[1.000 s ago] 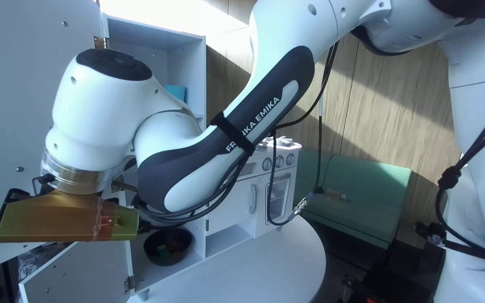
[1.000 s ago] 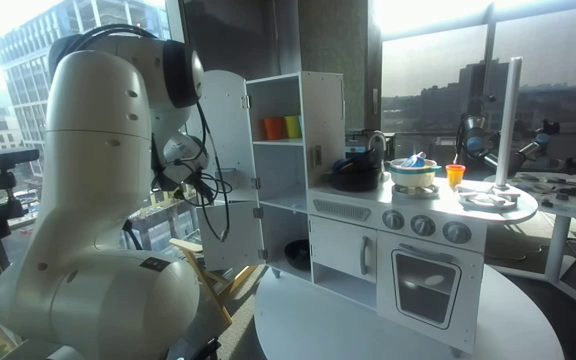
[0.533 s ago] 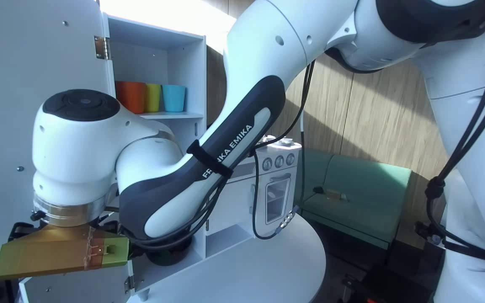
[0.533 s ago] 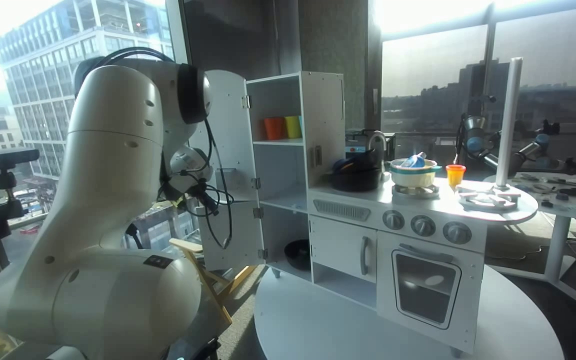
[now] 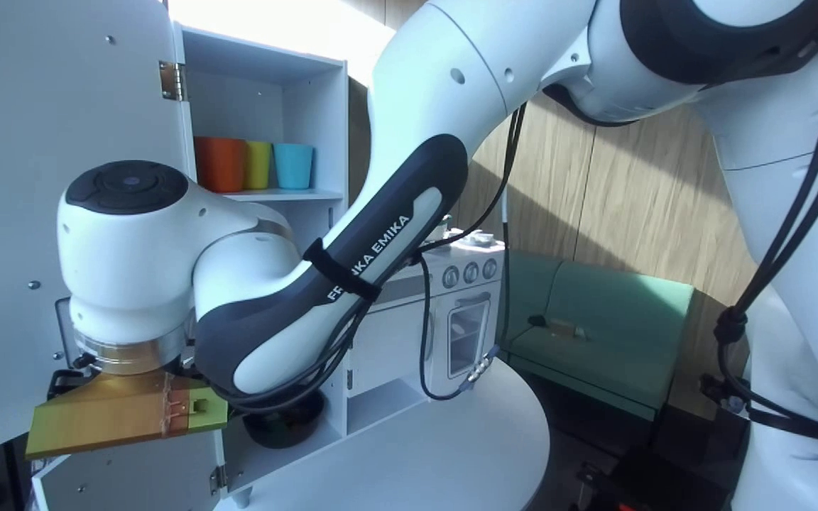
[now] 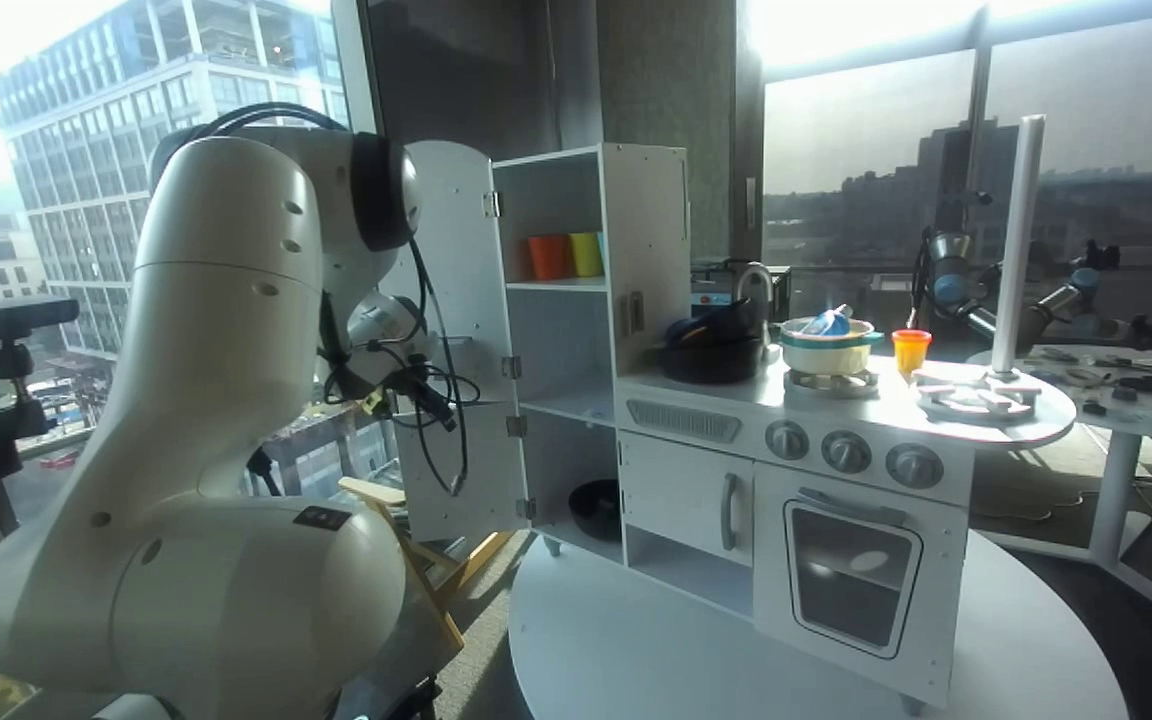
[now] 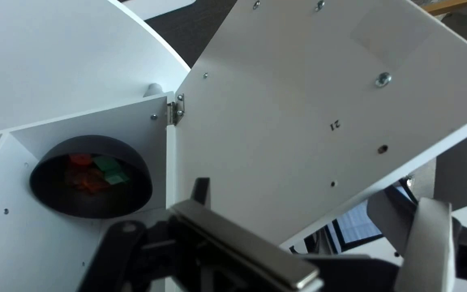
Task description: Close the doors to the compartments on the cabinet
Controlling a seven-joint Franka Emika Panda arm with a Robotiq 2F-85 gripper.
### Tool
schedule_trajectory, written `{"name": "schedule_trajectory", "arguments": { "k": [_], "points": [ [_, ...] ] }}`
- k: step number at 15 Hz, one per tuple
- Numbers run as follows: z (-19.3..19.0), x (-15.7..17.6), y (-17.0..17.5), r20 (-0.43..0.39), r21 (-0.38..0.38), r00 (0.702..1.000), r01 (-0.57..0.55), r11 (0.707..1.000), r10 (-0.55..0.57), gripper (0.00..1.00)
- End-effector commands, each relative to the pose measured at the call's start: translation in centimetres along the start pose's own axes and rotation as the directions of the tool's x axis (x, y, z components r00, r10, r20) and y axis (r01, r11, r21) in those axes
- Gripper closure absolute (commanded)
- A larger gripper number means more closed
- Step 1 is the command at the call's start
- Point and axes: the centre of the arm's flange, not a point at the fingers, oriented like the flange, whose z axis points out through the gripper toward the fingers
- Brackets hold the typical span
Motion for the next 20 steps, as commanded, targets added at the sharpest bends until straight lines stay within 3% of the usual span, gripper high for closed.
{"name": "schedule_trajectory", "arguments": {
  "k": [1,6,11,20],
  "points": [
    [-3.2,2.4,2.1,-0.018,-0.063,0.997,0.068,0.996,-0.07,0.0],
    [-3.1,3.1,5.2,0.017,-0.158,0.996,0.089,0.983,-0.087,0.0],
    [-5.0,4.4,3.3,-0.029,-0.065,0.998,0.052,0.997,-0.054,0.0],
    [-3.4,-1.3,-2.8,0.074,0.066,0.994,0.07,0.995,-0.074,0.0]
  ]
}}
